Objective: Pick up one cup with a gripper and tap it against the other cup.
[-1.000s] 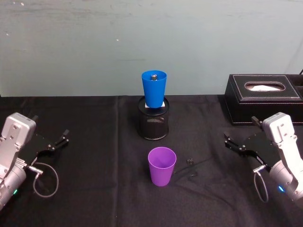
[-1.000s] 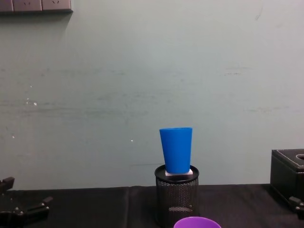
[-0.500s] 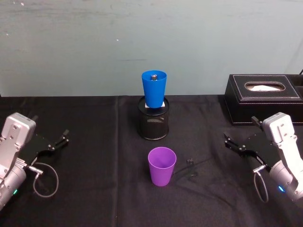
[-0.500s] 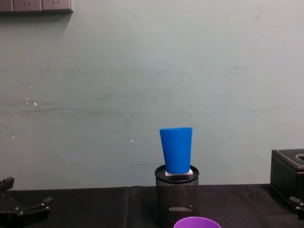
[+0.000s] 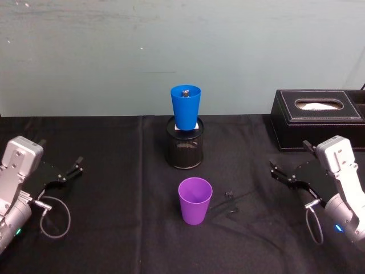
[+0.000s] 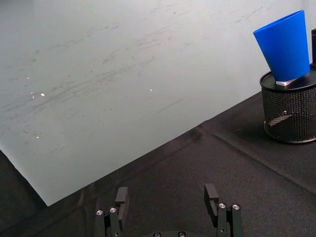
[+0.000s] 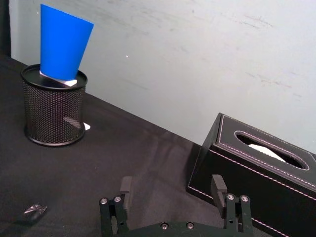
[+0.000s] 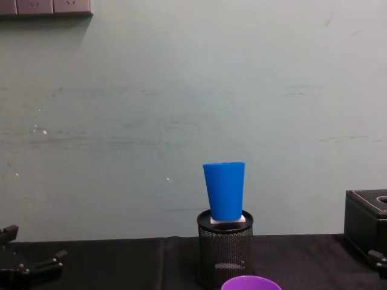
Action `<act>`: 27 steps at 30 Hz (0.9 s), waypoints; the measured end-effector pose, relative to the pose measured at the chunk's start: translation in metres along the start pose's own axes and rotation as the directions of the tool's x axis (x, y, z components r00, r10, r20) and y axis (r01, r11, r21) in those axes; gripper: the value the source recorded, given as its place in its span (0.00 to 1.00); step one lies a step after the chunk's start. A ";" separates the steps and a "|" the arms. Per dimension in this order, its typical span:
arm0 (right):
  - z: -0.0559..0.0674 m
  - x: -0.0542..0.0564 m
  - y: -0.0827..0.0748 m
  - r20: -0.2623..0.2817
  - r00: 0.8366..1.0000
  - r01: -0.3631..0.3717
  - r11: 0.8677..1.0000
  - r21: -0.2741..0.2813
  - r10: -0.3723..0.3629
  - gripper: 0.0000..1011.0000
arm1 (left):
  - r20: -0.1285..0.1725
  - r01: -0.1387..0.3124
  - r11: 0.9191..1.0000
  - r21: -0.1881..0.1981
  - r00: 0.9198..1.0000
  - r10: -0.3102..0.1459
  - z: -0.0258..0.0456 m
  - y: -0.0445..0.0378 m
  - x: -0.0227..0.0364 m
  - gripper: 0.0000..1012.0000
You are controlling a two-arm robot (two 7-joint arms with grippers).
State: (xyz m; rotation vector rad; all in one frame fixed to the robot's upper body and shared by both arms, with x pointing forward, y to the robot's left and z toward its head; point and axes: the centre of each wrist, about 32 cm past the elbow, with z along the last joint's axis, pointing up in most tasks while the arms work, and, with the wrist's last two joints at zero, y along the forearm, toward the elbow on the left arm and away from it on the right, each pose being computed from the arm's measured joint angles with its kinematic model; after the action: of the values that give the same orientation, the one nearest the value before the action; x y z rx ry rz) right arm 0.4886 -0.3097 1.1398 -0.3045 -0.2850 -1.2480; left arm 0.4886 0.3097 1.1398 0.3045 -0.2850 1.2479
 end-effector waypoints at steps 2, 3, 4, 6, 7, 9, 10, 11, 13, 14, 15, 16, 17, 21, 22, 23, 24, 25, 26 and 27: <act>0.001 0.001 0.000 -0.001 1.000 -0.001 1.000 0.013 0.001 0.99 | 0.000 0.000 1.000 0.000 1.000 0.000 0.0000 0.0000 0.0000 0.99; 0.001 0.003 0.000 -0.001 1.000 -0.002 1.000 0.024 0.002 0.99 | 0.000 0.000 1.000 0.000 1.000 0.000 0.0000 0.0000 0.0000 0.99; 0.002 0.004 0.000 -0.001 1.000 -0.006 0.999 0.036 0.006 0.99 | 0.000 0.000 1.000 0.000 1.000 0.000 0.0000 0.0000 0.0000 0.99; 0.006 0.007 -0.001 -0.001 1.000 -0.011 0.998 0.067 0.011 0.99 | 0.000 0.000 1.000 0.000 1.000 0.000 0.0000 0.0000 0.0000 0.99; 0.007 0.008 -0.001 -0.002 1.000 -0.012 0.997 0.077 0.012 0.99 | 0.000 0.000 1.000 0.000 1.000 0.000 0.0000 0.0000 0.0000 0.99; 0.010 0.011 -0.003 -0.003 1.000 -0.020 0.994 0.105 0.020 0.99 | 0.000 0.000 1.000 0.000 1.000 0.000 0.0000 0.0000 0.0000 0.99; 0.011 0.011 -0.004 -0.004 1.000 -0.024 0.993 0.114 0.025 0.99 | 0.000 0.000 1.000 0.000 1.000 0.000 0.0000 0.0000 0.0000 0.99; 0.013 0.011 -0.006 -0.008 0.999 -0.037 0.991 0.129 0.038 0.99 | 0.000 0.000 1.000 0.000 1.000 0.000 0.0000 0.0000 0.0000 0.99; 0.013 0.010 -0.009 -0.019 0.997 -0.072 0.987 0.147 0.076 0.99 | 0.000 0.000 1.000 0.000 1.000 0.000 0.0000 0.0000 0.0000 0.99; 0.013 0.010 -0.009 -0.019 0.997 -0.072 0.987 0.147 0.076 0.99 | 0.000 0.000 1.000 0.000 1.000 0.000 0.0000 0.0000 0.0000 0.99; 0.011 0.010 -0.013 -0.030 0.994 -0.103 0.983 0.153 0.109 0.99 | 0.000 0.000 1.000 0.000 1.000 0.000 0.0000 0.0000 0.0000 0.99; 0.011 0.010 -0.014 -0.035 0.992 -0.116 0.981 0.155 0.123 0.99 | 0.000 0.000 1.000 0.000 1.000 0.000 0.0000 0.0000 0.0000 0.99; 0.009 0.010 -0.017 -0.042 0.989 -0.135 0.979 0.155 0.143 0.99 | 0.000 0.000 1.000 0.000 1.000 0.000 0.0000 0.0000 0.0000 0.99; 0.002 0.009 -0.027 -0.093 0.957 -0.257 0.953 0.160 0.274 0.99 | 0.000 0.000 1.000 0.000 1.000 0.000 0.0000 0.0000 0.0000 0.99; -0.001 0.009 -0.030 -0.110 0.939 -0.305 0.938 0.164 0.325 0.99 | 0.000 0.000 1.000 0.000 1.000 0.000 0.0000 0.0000 0.0000 0.99; -0.002 0.009 -0.032 -0.118 0.931 -0.325 0.931 0.166 0.346 0.99 | 0.000 0.000 1.000 0.000 1.000 0.000 0.0000 0.0000 0.0000 0.99; -0.002 0.008 -0.033 -0.124 0.923 -0.343 0.924 0.168 0.365 0.99 | 0.000 0.000 1.000 0.000 1.000 0.000 0.0000 0.0000 0.0000 0.99; -0.003 0.007 -0.033 -0.132 0.912 -0.365 0.915 0.171 0.389 0.99 | 0.000 0.000 1.000 0.000 1.000 0.000 0.0000 0.0000 0.0000 0.99; -0.004 0.005 -0.034 -0.149 0.887 -0.412 0.896 0.168 0.436 0.99 | 0.000 0.000 1.000 0.000 1.000 0.000 0.0000 0.0000 0.0000 0.99; -0.005 0.004 -0.033 -0.160 0.872 -0.439 0.883 0.165 0.463 0.99 | 0.000 0.000 1.000 0.000 1.000 0.000 0.0000 0.0000 0.0000 0.99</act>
State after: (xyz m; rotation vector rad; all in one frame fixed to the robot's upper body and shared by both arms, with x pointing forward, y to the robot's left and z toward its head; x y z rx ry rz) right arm 0.4586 -0.3248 1.1393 -0.1272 -0.1097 -0.7819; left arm 0.4886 0.3097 1.1398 0.3045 -0.2850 1.2479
